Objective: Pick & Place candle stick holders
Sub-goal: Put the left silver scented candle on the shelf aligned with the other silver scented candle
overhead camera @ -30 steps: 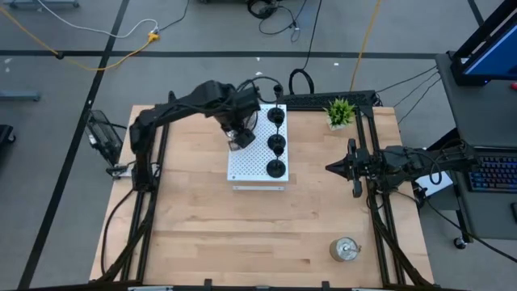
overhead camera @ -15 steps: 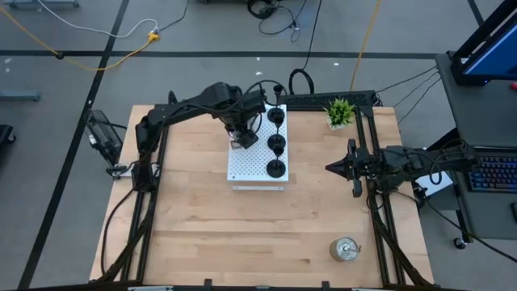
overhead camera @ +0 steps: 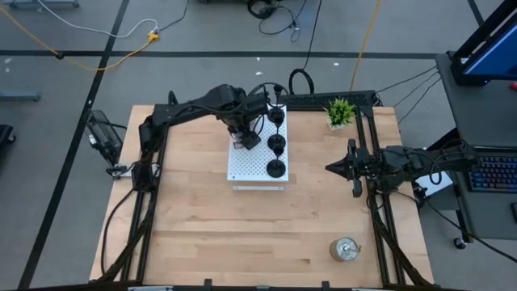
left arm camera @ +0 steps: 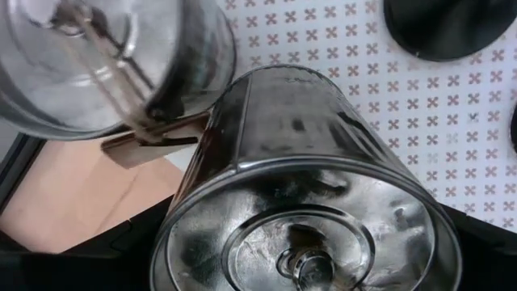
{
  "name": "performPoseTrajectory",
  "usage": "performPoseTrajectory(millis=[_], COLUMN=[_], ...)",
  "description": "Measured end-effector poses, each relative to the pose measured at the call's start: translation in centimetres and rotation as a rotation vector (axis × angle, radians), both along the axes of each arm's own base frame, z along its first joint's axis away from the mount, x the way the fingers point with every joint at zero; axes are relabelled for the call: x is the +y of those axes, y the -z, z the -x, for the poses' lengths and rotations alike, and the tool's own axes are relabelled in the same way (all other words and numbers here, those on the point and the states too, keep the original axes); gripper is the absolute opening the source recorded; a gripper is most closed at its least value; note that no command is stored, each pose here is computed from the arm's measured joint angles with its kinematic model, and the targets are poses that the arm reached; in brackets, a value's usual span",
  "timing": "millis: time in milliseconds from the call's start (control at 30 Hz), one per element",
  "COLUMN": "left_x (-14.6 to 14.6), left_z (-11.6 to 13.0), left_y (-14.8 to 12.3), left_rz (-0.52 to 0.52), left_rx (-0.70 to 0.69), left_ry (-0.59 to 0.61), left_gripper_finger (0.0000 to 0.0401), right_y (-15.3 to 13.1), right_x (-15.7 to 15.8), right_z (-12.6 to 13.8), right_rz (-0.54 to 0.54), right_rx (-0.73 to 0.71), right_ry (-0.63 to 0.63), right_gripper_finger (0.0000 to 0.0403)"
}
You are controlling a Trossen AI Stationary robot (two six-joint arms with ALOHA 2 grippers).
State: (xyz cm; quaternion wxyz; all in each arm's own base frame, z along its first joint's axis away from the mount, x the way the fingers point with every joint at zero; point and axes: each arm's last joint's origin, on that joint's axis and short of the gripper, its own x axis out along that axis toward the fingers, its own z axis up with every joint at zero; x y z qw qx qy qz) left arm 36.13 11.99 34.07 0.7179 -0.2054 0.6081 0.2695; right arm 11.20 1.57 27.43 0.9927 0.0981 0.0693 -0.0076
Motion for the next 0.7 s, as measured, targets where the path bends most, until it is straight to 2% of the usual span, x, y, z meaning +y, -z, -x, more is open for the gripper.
performPoseTrajectory(millis=[500, 633, 700], left_x=[0.07, 0.11, 0.12], left_z=[-0.07, -0.06, -0.05], left_y=[-0.09, -0.09, -0.1], left_rz=[0.003, -0.012, -0.012], left_rx=[-0.019, -0.015, -0.015], left_ry=[-0.008, -0.017, -0.018], left_gripper_finger=[0.0356, 0.0384, 0.0384], right_y=[0.0, 0.0, 0.0], right_x=[0.0, 0.0, 0.0], right_z=[0.0, 0.0, 0.0], right_rz=[0.0, 0.0, 0.0], right_rx=[0.0, 0.0, 0.0], right_ry=[0.0, 0.0, 0.0], right_gripper_finger=[0.0, 0.0, 0.0])
